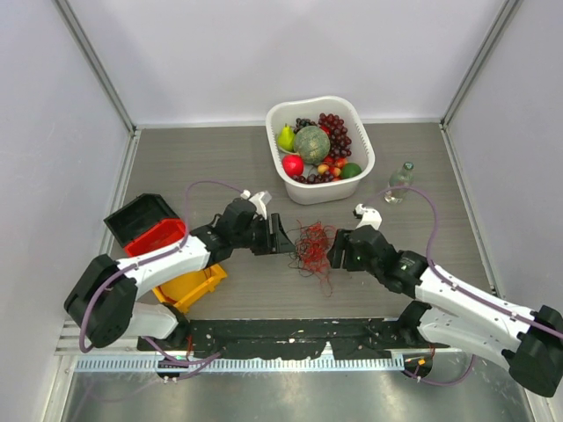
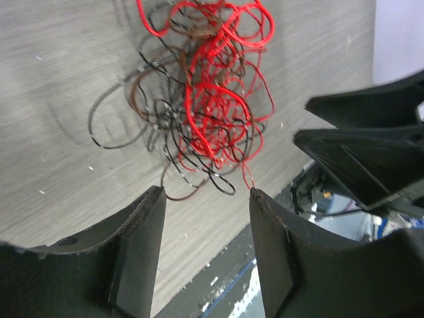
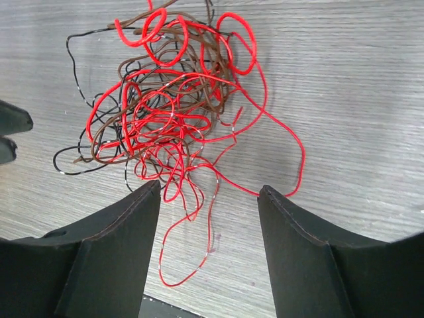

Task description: Untangle the cables

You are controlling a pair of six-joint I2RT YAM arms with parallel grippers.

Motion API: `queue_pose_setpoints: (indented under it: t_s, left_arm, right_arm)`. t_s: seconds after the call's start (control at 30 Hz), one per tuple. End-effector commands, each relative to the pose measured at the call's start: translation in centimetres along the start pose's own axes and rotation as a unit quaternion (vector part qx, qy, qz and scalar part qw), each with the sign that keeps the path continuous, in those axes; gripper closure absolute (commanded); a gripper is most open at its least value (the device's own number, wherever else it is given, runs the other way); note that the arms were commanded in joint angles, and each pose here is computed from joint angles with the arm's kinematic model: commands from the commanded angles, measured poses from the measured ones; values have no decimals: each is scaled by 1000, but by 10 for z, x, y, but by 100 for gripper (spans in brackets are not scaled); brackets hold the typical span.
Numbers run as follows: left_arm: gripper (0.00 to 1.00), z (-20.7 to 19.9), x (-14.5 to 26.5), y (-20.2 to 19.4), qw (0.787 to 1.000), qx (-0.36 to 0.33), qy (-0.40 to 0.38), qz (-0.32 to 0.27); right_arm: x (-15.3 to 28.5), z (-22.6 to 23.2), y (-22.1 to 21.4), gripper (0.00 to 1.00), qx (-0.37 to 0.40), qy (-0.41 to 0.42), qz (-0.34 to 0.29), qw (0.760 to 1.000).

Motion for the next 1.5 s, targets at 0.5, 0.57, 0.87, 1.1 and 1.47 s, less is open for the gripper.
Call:
queue_pose_setpoints:
  t_s: [0.5, 0.57, 0.87, 1.1, 1.47]
  left_arm:
    - [61, 22, -79, 43, 999, 3, 42, 1]
    - [78, 19, -73, 39, 999, -5, 43, -4]
    - [100, -30, -18, 43, 998, -47, -36, -30]
    - [100, -96, 37, 60, 983, -112, -118, -80]
    - [26, 2, 6, 30, 990, -90, 102, -45]
  right_arm:
    - [-13, 20, -3, 34, -45, 62, 18, 997]
    - [-15, 20, -4, 34, -52, 67, 15, 996]
    - [-25, 28, 5, 33, -52, 62, 3, 997]
    - [-40, 36, 23, 32, -48, 24, -19, 998]
    - [-27, 26, 11, 32, -66, 39, -16, 997]
Point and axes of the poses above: each gripper's point midway between its finger pads, its own x axis back along the fingers, its own z axis along the line the jaws close on, y = z × x, the point moved 8 cm from there along x, back along the fingers, and after that the axes turned 1 degree about -x, right-handed, at the moved point
